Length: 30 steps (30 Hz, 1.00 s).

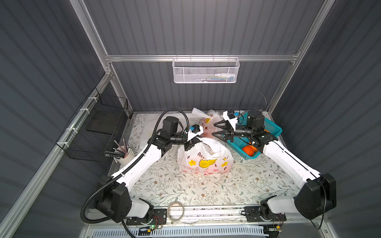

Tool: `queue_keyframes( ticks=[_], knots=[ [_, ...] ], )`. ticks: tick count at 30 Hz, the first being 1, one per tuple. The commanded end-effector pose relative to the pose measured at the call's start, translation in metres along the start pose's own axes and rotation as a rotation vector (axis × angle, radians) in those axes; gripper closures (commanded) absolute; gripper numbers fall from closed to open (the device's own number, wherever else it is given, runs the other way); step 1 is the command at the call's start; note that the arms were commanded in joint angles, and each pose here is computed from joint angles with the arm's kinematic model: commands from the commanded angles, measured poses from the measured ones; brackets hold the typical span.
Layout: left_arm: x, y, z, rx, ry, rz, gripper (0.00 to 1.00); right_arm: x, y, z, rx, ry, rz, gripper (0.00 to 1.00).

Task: Place the oranges into plastic bags & tie knots
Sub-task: Tie the plastic bag at the center of the board.

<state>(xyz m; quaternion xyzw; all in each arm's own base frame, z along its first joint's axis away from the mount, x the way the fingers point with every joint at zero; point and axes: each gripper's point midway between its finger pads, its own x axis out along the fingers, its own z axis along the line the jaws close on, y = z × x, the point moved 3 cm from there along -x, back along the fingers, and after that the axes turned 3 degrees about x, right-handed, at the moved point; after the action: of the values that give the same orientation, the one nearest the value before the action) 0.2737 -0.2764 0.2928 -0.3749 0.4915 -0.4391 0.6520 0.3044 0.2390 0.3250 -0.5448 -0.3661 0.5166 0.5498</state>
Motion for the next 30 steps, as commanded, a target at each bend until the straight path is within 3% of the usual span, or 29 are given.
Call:
queue_keyframes(
  ticks=[1,23,26,30],
  knots=[
    [-0.002,-0.005,-0.003,0.027,-0.003,-0.017,1.00,0.005,0.009,0.010,-0.003,-0.047,0.018,0.31],
    [-0.004,-0.016,-0.005,0.084,-0.020,-0.013,1.00,0.034,0.056,0.026,0.049,-0.108,0.183,0.41],
    [-0.004,-0.015,-0.004,0.086,-0.030,-0.003,1.00,0.035,0.055,0.030,0.065,-0.136,0.174,0.48],
    [-0.003,-0.014,-0.004,0.081,-0.047,0.015,1.00,0.035,0.053,0.034,0.081,-0.160,0.163,0.73]
  ],
)
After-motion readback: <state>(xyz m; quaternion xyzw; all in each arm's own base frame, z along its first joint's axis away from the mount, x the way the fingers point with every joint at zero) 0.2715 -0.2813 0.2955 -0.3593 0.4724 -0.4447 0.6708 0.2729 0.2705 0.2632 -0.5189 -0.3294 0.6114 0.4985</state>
